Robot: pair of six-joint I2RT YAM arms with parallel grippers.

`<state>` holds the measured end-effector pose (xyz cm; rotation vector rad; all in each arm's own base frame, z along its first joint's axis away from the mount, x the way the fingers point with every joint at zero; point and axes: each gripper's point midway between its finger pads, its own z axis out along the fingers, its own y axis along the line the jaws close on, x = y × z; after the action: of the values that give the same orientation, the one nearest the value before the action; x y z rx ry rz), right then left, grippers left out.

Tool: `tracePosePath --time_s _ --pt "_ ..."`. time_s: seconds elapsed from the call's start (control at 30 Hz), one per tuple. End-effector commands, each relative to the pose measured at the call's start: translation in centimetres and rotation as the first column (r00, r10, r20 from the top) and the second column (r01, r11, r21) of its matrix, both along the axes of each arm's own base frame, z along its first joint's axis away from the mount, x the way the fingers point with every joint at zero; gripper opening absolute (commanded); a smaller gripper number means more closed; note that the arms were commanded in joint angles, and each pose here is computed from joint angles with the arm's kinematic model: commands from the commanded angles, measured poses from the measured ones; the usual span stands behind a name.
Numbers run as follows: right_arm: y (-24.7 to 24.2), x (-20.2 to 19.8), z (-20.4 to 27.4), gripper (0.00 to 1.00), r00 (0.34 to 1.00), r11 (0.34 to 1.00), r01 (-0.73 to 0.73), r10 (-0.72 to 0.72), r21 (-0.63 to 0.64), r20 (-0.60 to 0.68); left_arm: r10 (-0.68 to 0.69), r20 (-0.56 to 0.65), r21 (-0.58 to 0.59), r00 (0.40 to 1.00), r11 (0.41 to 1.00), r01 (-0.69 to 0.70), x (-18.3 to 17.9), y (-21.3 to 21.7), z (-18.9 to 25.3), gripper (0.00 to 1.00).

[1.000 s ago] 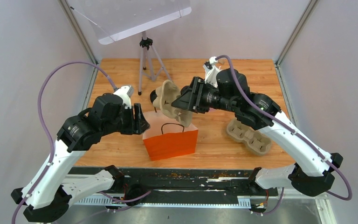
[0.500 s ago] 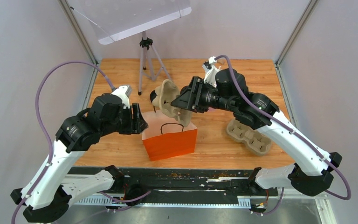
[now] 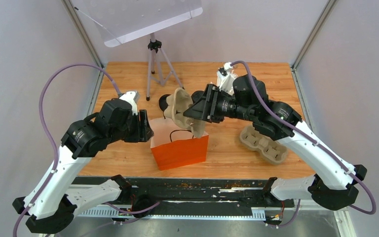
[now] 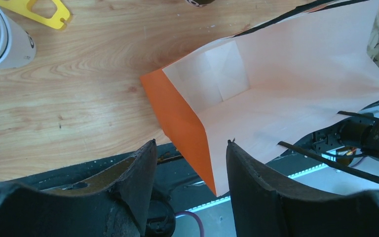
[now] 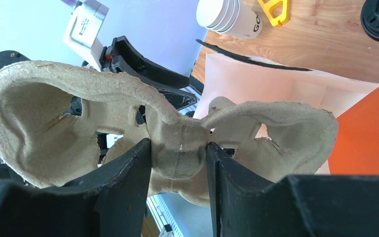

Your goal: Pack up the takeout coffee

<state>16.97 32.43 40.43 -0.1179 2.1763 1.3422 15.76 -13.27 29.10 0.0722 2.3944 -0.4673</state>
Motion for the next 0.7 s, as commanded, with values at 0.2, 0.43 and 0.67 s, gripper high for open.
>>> tracePosePath --time_s 0.2,0.43,0.67 --pt "2.7 -1.0 1.5 0.43 0.995 0.992 -0.097 0.095 0.081 0.035 -0.058 0.013 -0.014 0.998 0.998 0.058 0.3 -1.1 -0.7 0.6" --pt "4.2 -0.5 0.6 0.44 0.991 0.987 -0.134 0.13 0.09 0.044 -0.086 0.049 -0.03 0.995 0.996 0.088 0.5 -1.4 -0.5 0.29" --pt "4.2 -0.3 1.9 0.44 0.991 0.986 -0.12 0.112 0.118 0.067 -0.106 0.048 -0.024 0.993 0.994 0.107 0.2 -1.4 -1.3 0.19"
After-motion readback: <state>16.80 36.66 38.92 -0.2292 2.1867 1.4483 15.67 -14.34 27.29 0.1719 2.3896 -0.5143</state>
